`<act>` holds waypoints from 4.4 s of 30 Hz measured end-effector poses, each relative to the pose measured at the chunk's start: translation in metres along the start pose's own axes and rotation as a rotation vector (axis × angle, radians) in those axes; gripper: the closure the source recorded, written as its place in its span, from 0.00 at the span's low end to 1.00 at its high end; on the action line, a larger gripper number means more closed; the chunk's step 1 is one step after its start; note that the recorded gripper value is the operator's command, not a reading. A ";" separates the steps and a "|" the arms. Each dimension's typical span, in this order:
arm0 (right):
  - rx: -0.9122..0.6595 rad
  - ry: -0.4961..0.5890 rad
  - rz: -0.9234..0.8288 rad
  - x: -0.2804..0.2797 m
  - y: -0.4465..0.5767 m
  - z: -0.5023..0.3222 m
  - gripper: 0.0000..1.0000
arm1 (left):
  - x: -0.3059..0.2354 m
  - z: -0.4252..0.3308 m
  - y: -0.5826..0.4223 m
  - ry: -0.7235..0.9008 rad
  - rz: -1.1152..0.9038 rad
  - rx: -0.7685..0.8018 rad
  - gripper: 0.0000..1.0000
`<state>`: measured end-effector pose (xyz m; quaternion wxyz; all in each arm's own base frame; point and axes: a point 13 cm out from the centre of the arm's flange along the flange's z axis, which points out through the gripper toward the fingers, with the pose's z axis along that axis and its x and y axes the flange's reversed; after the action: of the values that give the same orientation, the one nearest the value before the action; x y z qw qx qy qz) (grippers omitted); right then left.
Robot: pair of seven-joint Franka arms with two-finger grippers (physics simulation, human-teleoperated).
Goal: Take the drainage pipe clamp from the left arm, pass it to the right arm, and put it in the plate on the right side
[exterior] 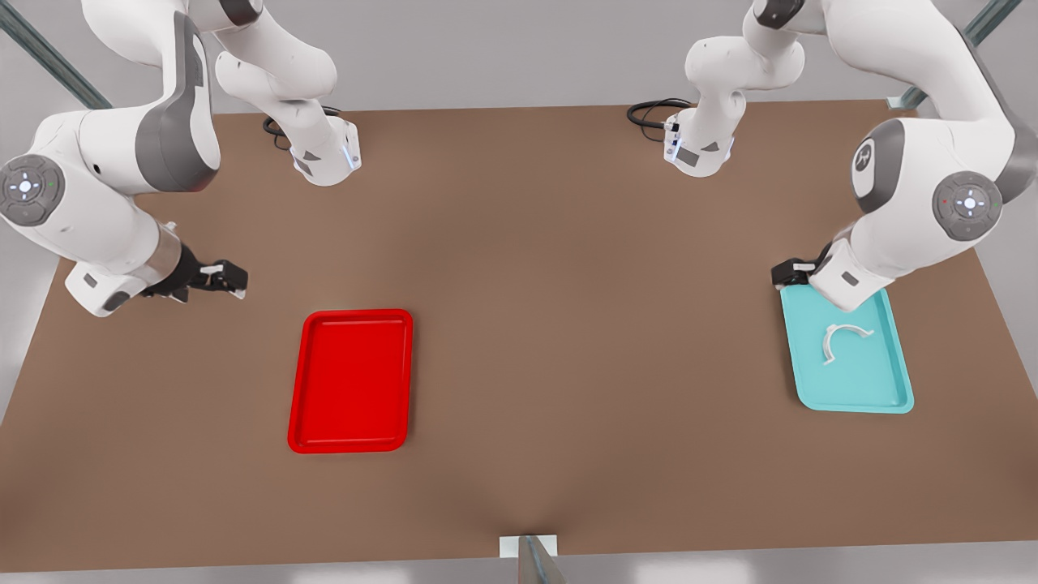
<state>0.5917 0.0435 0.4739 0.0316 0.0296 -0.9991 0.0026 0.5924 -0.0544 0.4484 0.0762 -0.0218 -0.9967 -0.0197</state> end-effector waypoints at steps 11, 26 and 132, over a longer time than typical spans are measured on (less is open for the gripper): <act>-0.001 -0.055 0.008 -0.015 0.000 -0.003 0.00 | 0.002 0.267 0.262 -0.012 -0.711 -0.013 0.00; -0.003 -0.063 0.014 -0.017 -0.001 -0.003 0.00 | 0.009 0.396 0.326 -0.152 -1.183 0.128 0.01; -0.050 -0.095 0.497 -0.057 0.409 0.231 0.79 | -0.044 0.199 -0.478 0.234 -1.342 0.555 0.79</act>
<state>0.6096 0.4532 0.2386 -0.0163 -0.2177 -0.9758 -0.0156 0.5839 -0.5249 0.2281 0.1563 0.6152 -0.7493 0.1887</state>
